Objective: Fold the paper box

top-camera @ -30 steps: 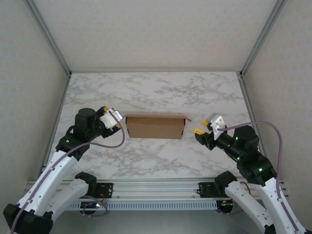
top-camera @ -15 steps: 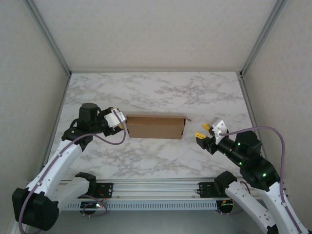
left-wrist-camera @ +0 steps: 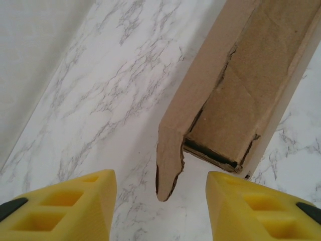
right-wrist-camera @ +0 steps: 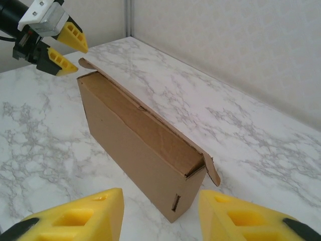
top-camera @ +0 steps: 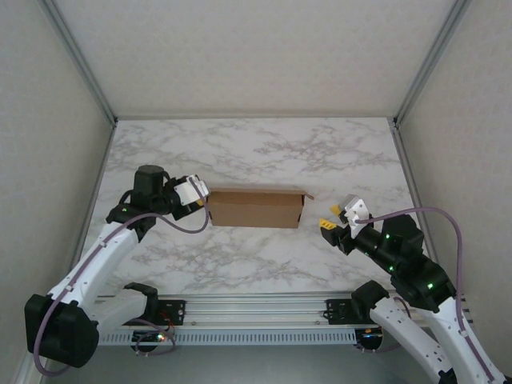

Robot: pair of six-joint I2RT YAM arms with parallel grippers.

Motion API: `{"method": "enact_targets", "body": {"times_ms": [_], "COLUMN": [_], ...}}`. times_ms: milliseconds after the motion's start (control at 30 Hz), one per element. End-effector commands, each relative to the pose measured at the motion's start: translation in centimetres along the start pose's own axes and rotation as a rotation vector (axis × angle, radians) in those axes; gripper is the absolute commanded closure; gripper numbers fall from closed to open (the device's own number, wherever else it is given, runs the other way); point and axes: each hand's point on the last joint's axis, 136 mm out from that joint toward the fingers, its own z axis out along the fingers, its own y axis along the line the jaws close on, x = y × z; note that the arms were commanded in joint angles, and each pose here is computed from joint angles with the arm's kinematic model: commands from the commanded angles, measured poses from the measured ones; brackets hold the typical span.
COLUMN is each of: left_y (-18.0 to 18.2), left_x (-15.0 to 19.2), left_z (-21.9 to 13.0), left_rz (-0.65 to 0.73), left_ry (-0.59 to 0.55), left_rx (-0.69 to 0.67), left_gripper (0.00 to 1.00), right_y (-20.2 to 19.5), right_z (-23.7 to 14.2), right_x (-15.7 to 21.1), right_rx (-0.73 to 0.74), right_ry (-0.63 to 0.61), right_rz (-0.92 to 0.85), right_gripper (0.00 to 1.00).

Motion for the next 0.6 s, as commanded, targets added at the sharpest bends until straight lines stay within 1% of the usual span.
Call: {"method": "enact_targets", "body": {"times_ms": [0, 200, 300, 467, 567], "left_y": [1.1, 1.1, 1.1, 0.9, 0.8], "left_x": [-1.4, -1.5, -1.5, -1.2, -1.1], "left_z": [-0.2, 0.3, 0.5, 1.0, 1.1], "left_rz": [0.020, -0.001, -0.013, -0.016, -0.018], "left_ry": [-0.042, -0.054, -0.059, -0.048, -0.046], "left_rx": [-0.016, -0.014, -0.013, -0.011, -0.006], "left_gripper": [0.52, 0.60, 0.65, 0.70, 0.75], "right_y": [-0.1, 0.0, 0.0, -0.2, -0.3], "right_z": [-0.1, 0.2, 0.3, 0.5, 0.5], "right_x": [0.1, 0.7, 1.0, 0.9, 1.0], "right_rx": [0.010, 0.010, 0.011, 0.021, 0.030], "right_ry": [-0.003, 0.010, 0.019, 0.013, 0.013], "right_rz": [-0.023, -0.028, -0.027, -0.039, -0.043], "right_gripper": [0.57, 0.58, 0.58, 0.59, 0.59]}}
